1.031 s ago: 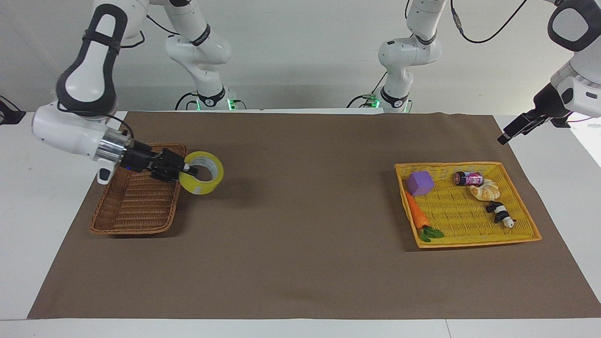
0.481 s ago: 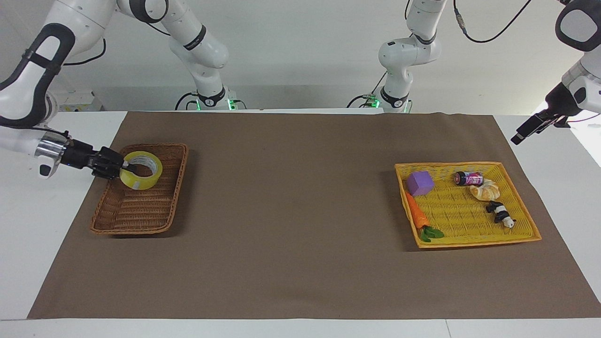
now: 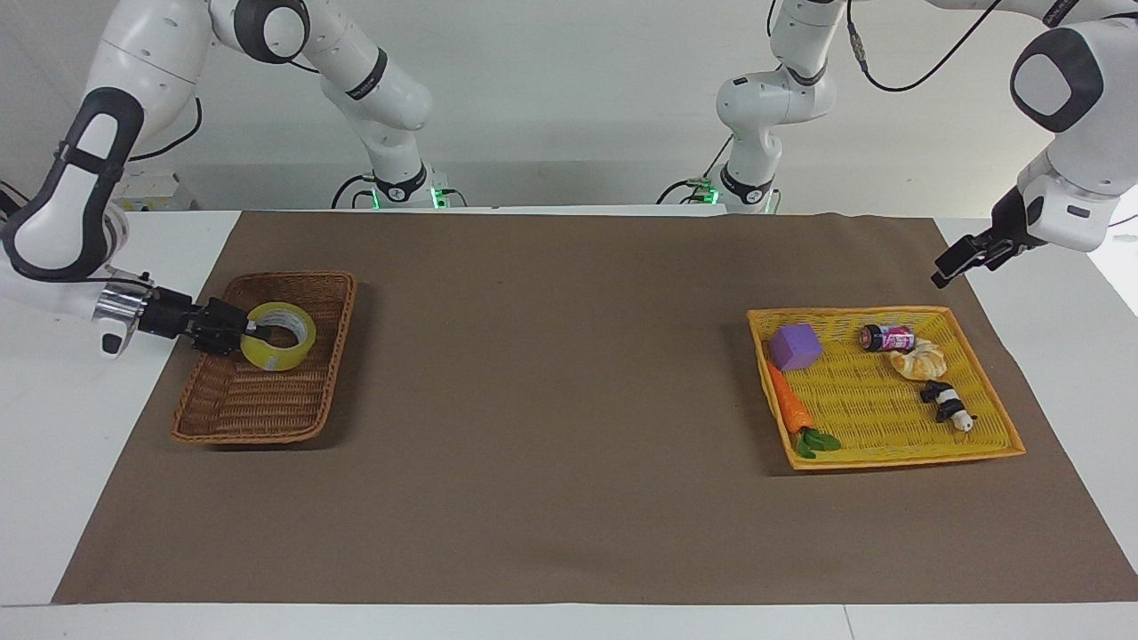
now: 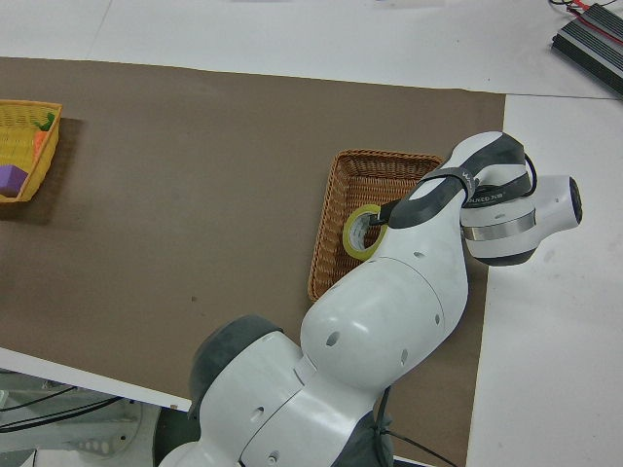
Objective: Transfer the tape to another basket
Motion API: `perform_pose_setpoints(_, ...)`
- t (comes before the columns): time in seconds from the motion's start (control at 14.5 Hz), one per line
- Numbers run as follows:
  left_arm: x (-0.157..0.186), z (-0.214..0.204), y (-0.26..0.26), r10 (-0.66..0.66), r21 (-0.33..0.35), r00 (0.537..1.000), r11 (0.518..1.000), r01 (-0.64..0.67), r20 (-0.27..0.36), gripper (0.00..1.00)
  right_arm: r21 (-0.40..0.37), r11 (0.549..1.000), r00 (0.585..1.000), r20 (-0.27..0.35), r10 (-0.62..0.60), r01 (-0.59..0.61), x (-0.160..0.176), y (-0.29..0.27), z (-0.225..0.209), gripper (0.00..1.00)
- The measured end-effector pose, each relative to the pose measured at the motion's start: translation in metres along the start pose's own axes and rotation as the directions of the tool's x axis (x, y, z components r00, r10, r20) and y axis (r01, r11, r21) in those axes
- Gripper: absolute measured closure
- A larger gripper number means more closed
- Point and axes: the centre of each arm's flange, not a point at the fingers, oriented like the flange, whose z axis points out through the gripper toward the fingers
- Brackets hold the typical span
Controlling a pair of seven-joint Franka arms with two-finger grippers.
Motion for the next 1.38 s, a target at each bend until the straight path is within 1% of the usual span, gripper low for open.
perform_pose_setpoints(0.07, 0.003, 0.005, 0.002, 0.015, 0.001, 1.000, 1.000, -0.015, 0.009, 0.00, -0.022, 1.000, 1.000, 0.012, -0.015, 0.015, 0.001, 0.000, 0.001, 0.47)
perform_pose_setpoints(0.21, 0.005, 0.011, 0.005, 0.035, 0.001, 0.999, 0.999, -0.035, 0.019, 0.00, -0.054, 0.998, 0.999, 0.017, -0.034, 0.035, 0.005, 0.000, 0.003, 0.30)
perform_pose_setpoints(0.28, 0.005, 0.011, 0.007, 0.045, 0.001, 0.999, 0.999, -0.045, 0.022, 0.00, -0.063, 0.997, 0.999, 0.019, -0.040, 0.042, 0.007, -0.002, 0.005, 0.18)
perform_pose_setpoints(0.34, 0.003, 0.010, 0.013, 0.056, 0.001, 0.998, 0.998, -0.056, 0.024, 0.00, -0.076, 0.996, 0.998, 0.026, -0.049, 0.051, 0.010, -0.005, 0.008, 0.08)
perform_pose_setpoints(0.41, 0.002, 0.007, 0.019, 0.067, 0.001, 0.998, 0.998, -0.067, 0.020, 0.00, -0.121, 0.990, 0.997, 0.043, -0.062, 0.066, 0.014, -0.007, 0.008, 0.00)
perform_pose_setpoints(0.55, -0.005, -0.008, 0.025, 0.079, 0.000, 0.997, 0.997, -0.079, -0.002, 0.00, -0.254, 0.960, 0.991, 0.087, -0.099, 0.118, 0.021, -0.012, 0.003, 0.00)
perform_pose_setpoints(0.69, -0.017, -0.025, 0.026, 0.085, 0.001, 0.996, 0.996, -0.085, -0.019, 0.00, -0.371, 0.905, 0.976, 0.141, -0.164, 0.206, 0.035, -0.038, -0.007, 0.00)
perform_pose_setpoints(0.83, -0.024, -0.032, 0.031, 0.097, 0.002, 0.995, 0.995, -0.097, -0.024, 0.00, -0.487, 0.810, 0.944, 0.210, -0.254, 0.326, 0.054, -0.096, -0.016, 0.00)
perform_pose_setpoints(0.89, -0.025, -0.031, 0.035, 0.105, 0.003, 0.994, 0.995, -0.105, -0.021, 0.00, -0.534, 0.764, 0.932, 0.233, -0.278, 0.362, 0.059, -0.128, -0.020, 0.00)
perform_pose_setpoints(0.96, -0.026, -0.029, 0.039, 0.112, 0.004, 0.994, 0.994, -0.112, -0.016, 0.00, -0.564, 0.733, 0.925, 0.241, -0.294, 0.380, 0.060, -0.155, -0.024, 0.00)
perform_pose_setpoints(1.03, -0.026, -0.026, 0.041, 0.116, 0.004, 0.993, 0.993, -0.116, -0.010, 0.00, -0.583, 0.712, 0.920, 0.242, -0.308, 0.392, 0.059, -0.175, -0.030, 0.00)
perform_pose_setpoints(1.17, -0.026, -0.023, 0.045, 0.122, 0.005, 0.993, 0.993, -0.122, -0.004, 0.00, -0.606, 0.696, 0.922, 0.223, -0.317, 0.386, 0.054, -0.192, -0.043, 0.00)
perform_pose_setpoints(1.24, -0.026, -0.021, 0.049, 0.129, 0.006, 0.992, 0.992, -0.129, -0.002, 0.00, -0.624, 0.695, 0.933, 0.210, -0.292, 0.357, 0.050, -0.196, -0.049, 0.00)
perform_pose_setpoints(1.38, -0.027, -0.018, 0.056, 0.142, 0.007, 0.990, 0.990, -0.142, 0.005, 0.00, -0.677, 0.694, 0.969, 0.182, -0.167, 0.246, 0.038, -0.212, -0.062, 0.00)
